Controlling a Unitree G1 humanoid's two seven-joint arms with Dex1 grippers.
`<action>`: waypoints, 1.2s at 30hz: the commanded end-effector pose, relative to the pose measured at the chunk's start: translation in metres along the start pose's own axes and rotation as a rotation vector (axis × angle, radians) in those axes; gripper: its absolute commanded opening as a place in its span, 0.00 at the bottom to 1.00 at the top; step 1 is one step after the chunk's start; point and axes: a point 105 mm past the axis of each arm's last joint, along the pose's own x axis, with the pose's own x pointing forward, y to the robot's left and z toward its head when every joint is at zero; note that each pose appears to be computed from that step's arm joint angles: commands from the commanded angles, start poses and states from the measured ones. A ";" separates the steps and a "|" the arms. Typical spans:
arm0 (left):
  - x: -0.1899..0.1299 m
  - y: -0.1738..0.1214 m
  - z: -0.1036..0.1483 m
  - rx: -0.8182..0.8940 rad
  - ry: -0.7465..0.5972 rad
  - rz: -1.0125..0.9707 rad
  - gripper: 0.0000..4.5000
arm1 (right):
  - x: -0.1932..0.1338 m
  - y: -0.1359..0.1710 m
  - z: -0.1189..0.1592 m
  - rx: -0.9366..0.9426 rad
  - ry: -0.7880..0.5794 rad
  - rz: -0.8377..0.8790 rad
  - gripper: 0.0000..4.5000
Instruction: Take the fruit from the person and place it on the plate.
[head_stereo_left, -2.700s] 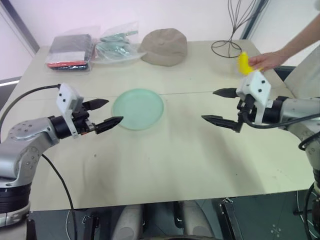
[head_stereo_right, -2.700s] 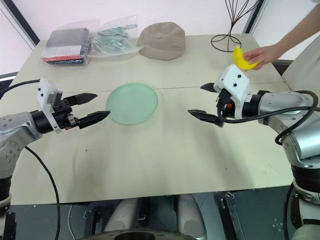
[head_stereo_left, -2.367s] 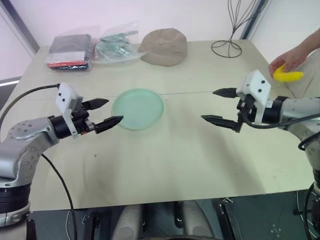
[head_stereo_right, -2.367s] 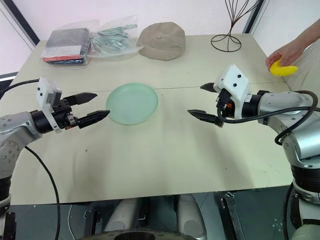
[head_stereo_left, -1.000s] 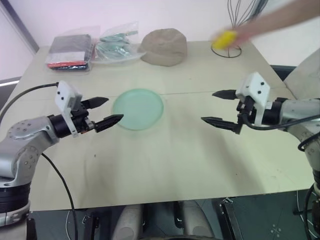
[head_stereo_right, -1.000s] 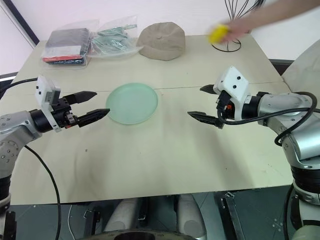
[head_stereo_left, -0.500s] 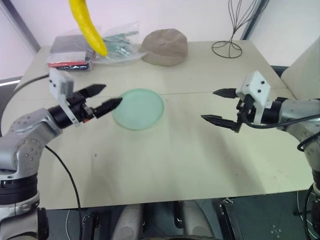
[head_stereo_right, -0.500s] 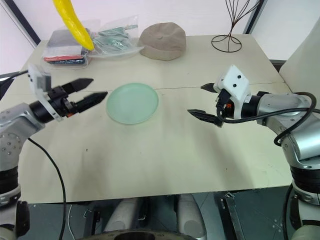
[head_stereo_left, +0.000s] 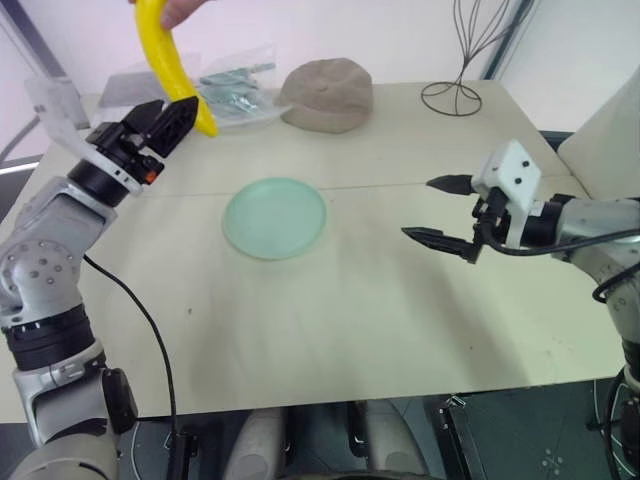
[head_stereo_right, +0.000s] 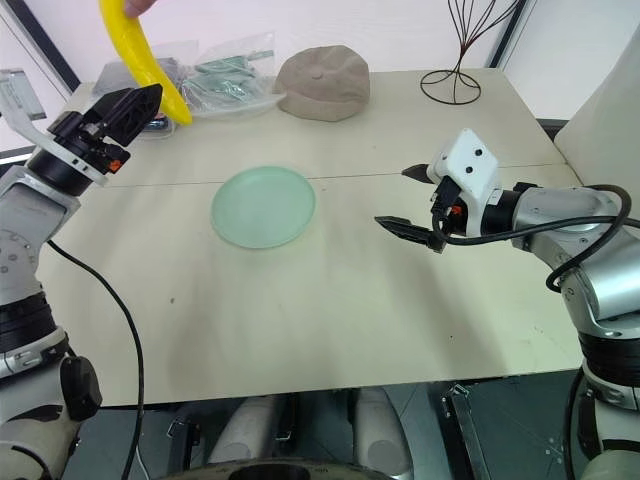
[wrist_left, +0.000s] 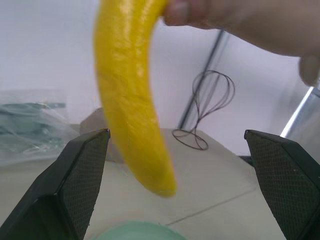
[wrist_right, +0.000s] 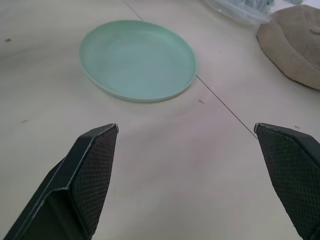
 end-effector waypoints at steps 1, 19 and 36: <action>0.013 0.001 0.015 0.058 -0.067 0.017 1.00 | -0.005 -0.003 0.018 -0.060 -0.057 -0.028 0.99; 0.038 0.011 0.011 0.155 -0.059 0.010 0.88 | -0.011 -0.002 0.015 -0.053 -0.045 -0.073 1.00; 0.034 0.010 0.005 0.167 0.013 0.001 0.19 | -0.010 -0.001 0.016 -0.057 -0.044 -0.071 1.00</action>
